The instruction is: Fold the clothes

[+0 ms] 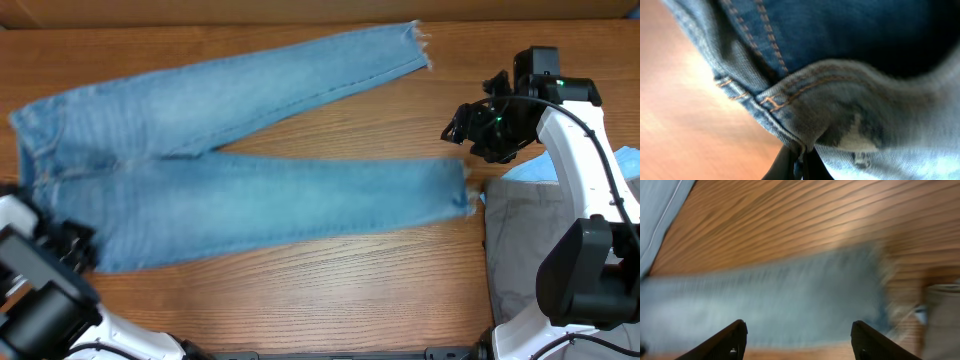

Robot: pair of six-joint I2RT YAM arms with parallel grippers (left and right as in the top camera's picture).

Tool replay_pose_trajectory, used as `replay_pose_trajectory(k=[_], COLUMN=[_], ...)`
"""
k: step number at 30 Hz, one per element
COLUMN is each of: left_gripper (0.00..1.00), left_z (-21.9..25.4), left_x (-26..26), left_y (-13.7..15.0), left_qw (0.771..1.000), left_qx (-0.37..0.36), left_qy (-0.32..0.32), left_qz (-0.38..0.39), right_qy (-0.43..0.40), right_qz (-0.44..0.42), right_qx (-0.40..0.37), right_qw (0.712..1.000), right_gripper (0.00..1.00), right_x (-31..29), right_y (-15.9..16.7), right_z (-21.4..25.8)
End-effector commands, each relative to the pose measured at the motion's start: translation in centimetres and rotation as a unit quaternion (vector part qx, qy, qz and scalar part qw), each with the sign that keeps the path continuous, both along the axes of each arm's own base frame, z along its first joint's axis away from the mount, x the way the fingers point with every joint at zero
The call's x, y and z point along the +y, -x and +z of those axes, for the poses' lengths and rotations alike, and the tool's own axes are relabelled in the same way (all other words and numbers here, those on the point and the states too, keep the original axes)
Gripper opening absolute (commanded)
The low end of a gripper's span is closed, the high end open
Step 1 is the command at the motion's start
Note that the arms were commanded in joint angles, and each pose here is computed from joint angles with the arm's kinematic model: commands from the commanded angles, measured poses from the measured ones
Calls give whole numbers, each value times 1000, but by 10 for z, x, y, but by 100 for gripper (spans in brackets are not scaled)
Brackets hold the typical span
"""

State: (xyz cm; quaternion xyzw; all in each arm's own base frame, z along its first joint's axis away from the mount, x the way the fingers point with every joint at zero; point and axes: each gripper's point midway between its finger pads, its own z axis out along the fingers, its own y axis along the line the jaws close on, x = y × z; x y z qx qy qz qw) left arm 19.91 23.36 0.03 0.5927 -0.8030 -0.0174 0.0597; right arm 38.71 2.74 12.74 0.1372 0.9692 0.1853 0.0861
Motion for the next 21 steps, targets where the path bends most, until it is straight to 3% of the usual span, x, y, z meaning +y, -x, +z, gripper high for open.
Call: replay_pose_trajectory(k=[1, 4, 9, 12, 17, 21], left_gripper=[4, 6, 22, 29, 38, 42], left_z=[6, 11, 13, 14, 18, 27], left_x=[36, 42, 36, 30, 18, 17], left_y=[41, 37, 21, 7, -19, -30], left_qw=[995, 993, 990, 989, 985, 985], left_qx=[17, -38, -90, -115, -152, -160], left_qy=[0, 29, 60, 70, 79, 59], left_qz=[103, 105, 90, 58, -12, -40], right_qy=[51, 51, 47, 25, 19, 17], right_qz=[-51, -51, -34, 7, 16, -1], right_qx=[-10, -10, 32, 49, 71, 52], right_qw=[997, 997, 998, 998, 997, 998], right_gripper=[70, 69, 60, 60, 70, 70], right_x=[-22, -22, -17, -2, 10, 12], right_y=[-6, -6, 19, 39, 65, 63], right_z=[1, -6, -42, -65, -106, -124])
